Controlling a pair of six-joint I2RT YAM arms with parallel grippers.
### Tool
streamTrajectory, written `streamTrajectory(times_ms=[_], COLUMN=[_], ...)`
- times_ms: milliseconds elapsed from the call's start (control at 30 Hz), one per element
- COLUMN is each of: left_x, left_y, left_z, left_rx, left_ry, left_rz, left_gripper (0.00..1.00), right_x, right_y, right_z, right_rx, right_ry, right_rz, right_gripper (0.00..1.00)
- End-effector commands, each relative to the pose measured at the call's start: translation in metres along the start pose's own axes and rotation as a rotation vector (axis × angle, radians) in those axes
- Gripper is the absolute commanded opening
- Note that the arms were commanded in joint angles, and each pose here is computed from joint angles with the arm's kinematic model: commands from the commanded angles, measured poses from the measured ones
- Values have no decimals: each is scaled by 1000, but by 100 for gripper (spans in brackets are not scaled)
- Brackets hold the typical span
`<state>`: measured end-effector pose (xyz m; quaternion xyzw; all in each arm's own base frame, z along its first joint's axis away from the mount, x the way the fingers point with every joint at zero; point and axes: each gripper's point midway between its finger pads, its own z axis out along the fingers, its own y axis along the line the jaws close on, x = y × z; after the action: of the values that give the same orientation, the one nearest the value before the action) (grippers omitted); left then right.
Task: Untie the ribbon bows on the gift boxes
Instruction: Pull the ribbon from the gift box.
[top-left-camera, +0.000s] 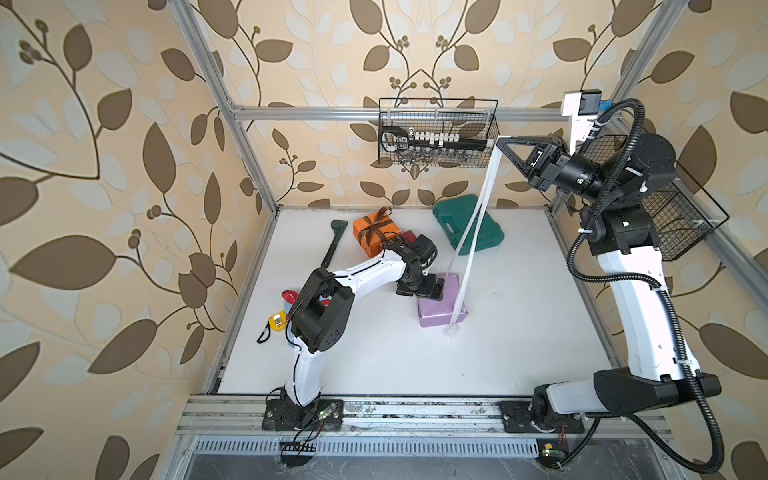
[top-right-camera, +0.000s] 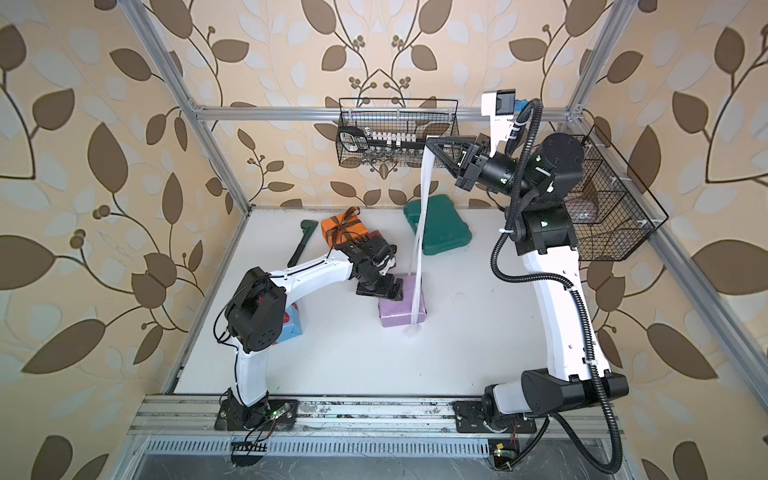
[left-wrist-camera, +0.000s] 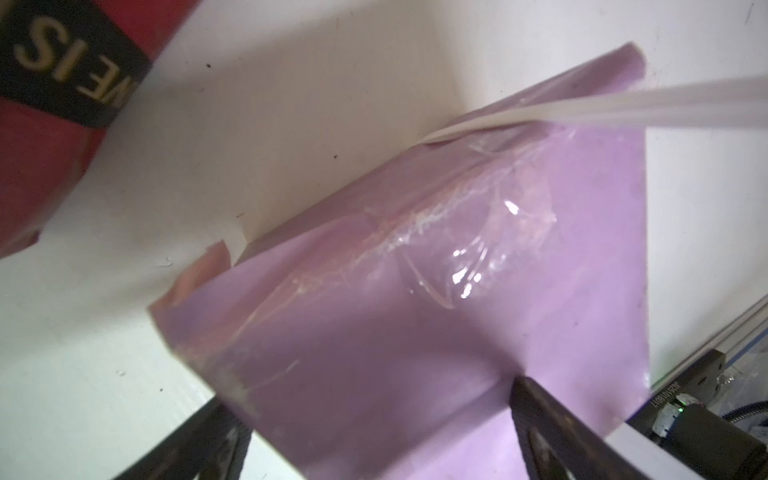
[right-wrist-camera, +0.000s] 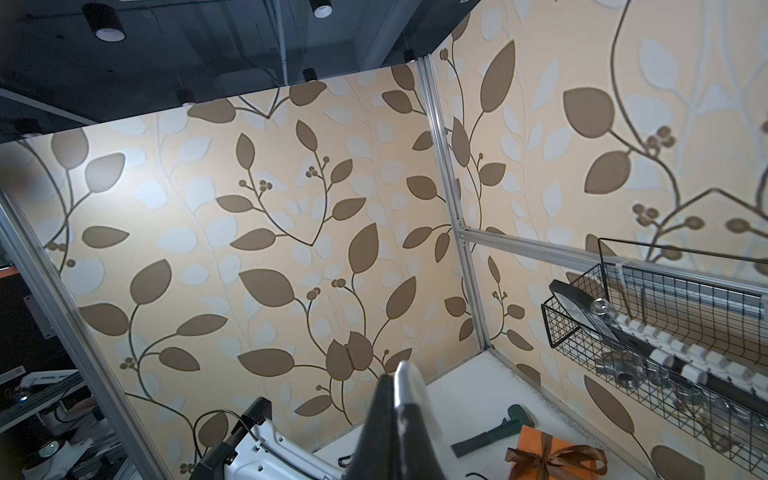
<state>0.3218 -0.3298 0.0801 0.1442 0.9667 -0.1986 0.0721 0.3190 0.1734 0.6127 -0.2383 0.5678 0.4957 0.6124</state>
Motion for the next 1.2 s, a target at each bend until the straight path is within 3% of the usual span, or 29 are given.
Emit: streamTrajectory(times_ms=[0, 233, 467, 600, 833, 1000, 1167], left_x=[15, 16, 15, 6, -36, -57, -81], left_y=[12, 13, 10, 0, -24, -68, -95], left_z=[15, 15, 10, -9, -87, -140, -167], left_rx=[-63, -68, -62, -38, -16, 171, 262], left_ry=[59, 63, 56, 9, -286, -520, -696], left_rz=[-4, -1, 1, 30, 172, 286, 380], left_gripper=[97, 97, 97, 98, 99, 99, 99], right_x=[-29, -26, 28, 48, 45, 44, 48], right_y=[17, 5, -55, -67, -62, -58, -54], right_z=[-7, -19, -41, -46, -40, -35, -31], right_rx=[27, 147, 363, 385, 336, 292, 240], right_ry=[-69, -78, -34, -10, 3, 8, 5], right_rz=[-128, -186, -103, -54, -41, -13, 33], right_gripper=[0, 0, 0, 0, 0, 0, 0])
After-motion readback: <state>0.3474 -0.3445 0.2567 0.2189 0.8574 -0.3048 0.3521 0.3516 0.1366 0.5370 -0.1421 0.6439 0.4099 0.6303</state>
